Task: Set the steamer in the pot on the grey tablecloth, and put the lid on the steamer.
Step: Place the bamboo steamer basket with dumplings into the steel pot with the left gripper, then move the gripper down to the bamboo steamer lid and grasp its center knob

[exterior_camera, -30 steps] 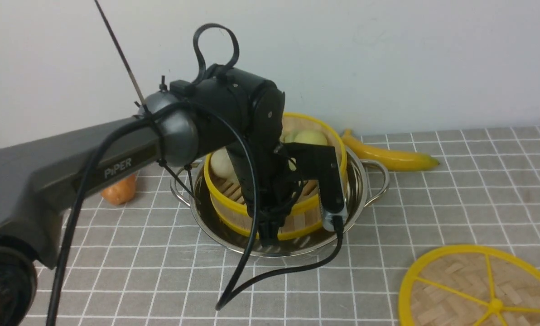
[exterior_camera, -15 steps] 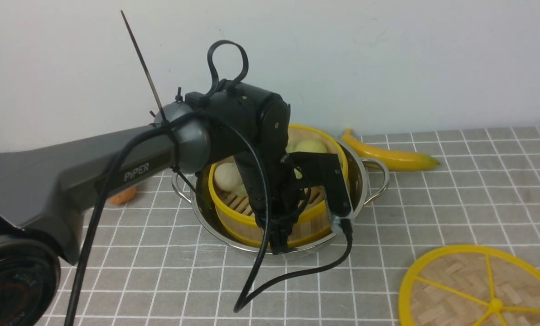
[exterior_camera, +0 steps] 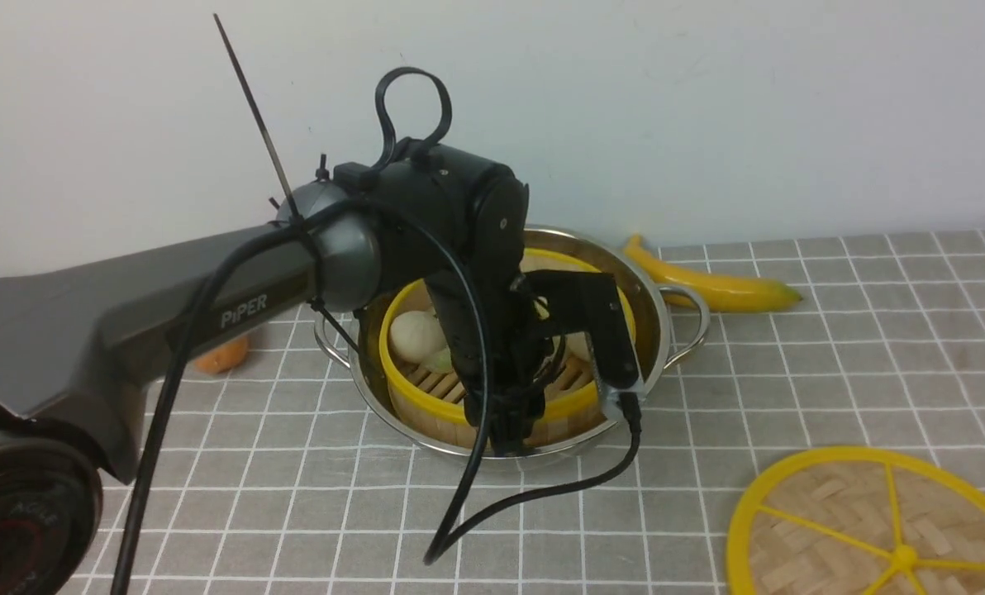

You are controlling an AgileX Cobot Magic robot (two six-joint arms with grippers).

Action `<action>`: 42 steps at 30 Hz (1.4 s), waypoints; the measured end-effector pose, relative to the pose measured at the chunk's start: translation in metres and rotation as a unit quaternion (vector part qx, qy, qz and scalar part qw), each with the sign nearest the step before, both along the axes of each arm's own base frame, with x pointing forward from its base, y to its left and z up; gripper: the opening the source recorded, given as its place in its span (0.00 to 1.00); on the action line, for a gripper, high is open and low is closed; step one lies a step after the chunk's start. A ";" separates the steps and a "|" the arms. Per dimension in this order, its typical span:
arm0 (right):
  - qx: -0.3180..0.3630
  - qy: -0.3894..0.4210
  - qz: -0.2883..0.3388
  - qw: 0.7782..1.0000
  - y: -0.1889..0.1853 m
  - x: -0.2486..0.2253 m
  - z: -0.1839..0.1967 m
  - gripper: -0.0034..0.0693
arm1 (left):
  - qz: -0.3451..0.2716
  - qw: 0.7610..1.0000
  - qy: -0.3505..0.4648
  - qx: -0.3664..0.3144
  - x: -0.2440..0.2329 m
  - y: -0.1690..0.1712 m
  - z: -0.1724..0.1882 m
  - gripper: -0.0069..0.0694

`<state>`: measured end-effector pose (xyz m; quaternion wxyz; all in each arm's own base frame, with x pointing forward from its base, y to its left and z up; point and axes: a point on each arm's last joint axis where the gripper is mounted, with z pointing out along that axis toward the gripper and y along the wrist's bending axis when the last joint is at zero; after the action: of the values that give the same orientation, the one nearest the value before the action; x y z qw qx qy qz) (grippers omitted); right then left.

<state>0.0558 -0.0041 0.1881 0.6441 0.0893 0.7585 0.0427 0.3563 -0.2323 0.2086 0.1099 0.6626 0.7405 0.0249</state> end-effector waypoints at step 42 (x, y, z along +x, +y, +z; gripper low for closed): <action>0.002 0.000 0.000 1.000 0.000 0.000 0.000 0.38 | 0.347 0.891 -0.190 -0.221 -0.048 0.077 0.220 0.35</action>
<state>0.0558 -0.0040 0.1881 0.6440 0.0907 0.7584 0.0444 0.3084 -0.1548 0.4288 0.3764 0.3042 0.8748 0.0223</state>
